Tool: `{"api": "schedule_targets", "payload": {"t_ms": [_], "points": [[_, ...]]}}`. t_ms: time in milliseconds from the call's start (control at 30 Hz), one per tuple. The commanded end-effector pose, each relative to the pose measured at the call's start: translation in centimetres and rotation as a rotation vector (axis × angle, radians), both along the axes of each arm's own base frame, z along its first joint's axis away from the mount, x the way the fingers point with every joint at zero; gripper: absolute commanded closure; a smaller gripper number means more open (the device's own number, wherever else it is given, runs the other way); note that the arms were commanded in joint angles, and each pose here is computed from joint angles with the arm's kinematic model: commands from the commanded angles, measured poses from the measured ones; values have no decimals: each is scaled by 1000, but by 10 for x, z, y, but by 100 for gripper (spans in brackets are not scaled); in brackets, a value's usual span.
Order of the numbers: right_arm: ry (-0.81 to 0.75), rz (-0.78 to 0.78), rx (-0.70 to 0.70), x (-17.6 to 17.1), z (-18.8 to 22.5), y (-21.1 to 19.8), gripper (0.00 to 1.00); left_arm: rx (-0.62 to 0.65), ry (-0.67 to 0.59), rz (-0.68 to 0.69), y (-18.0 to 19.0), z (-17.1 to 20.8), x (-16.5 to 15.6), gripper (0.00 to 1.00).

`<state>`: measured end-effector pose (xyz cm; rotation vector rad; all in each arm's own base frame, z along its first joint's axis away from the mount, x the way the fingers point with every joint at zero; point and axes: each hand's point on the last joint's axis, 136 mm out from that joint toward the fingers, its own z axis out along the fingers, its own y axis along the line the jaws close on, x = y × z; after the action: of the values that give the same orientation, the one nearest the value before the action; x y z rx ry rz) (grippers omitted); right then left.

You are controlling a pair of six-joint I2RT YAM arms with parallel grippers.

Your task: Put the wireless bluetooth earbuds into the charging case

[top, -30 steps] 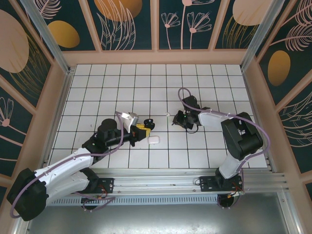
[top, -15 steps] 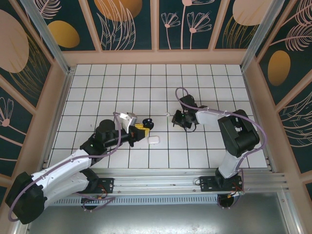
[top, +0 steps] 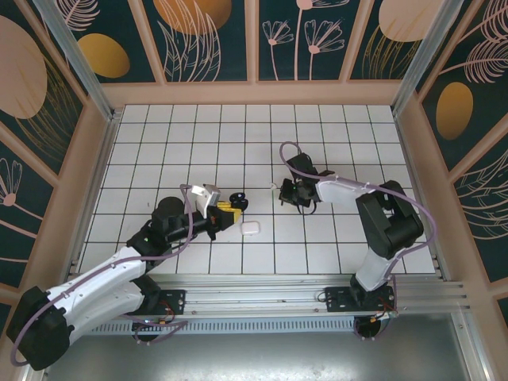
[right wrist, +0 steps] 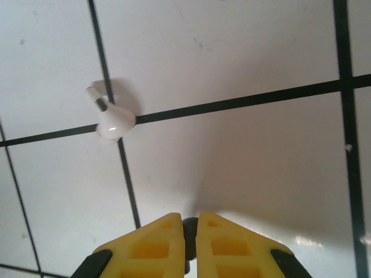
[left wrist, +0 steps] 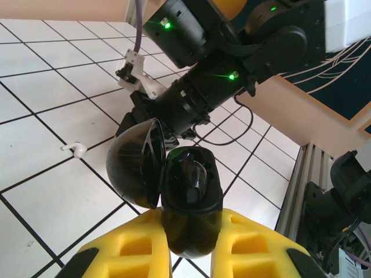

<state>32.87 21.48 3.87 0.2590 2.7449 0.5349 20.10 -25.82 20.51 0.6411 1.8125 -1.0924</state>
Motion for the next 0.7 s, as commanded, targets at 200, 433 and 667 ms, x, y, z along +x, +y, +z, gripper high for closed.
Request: {"api": "schedule_targets", "payload": {"t_ms": [200,433,667], "points": [[-275,35,-36,-1,94,2,95,-40,-16,3,2,6,-2,100],[-530,120,70,-19,170,26,98,-73,-32,-21,-4,12,-1,100],[-740,229,181,-48,237,49,100,-82,-50,-48,-14,19,5,100]]}}
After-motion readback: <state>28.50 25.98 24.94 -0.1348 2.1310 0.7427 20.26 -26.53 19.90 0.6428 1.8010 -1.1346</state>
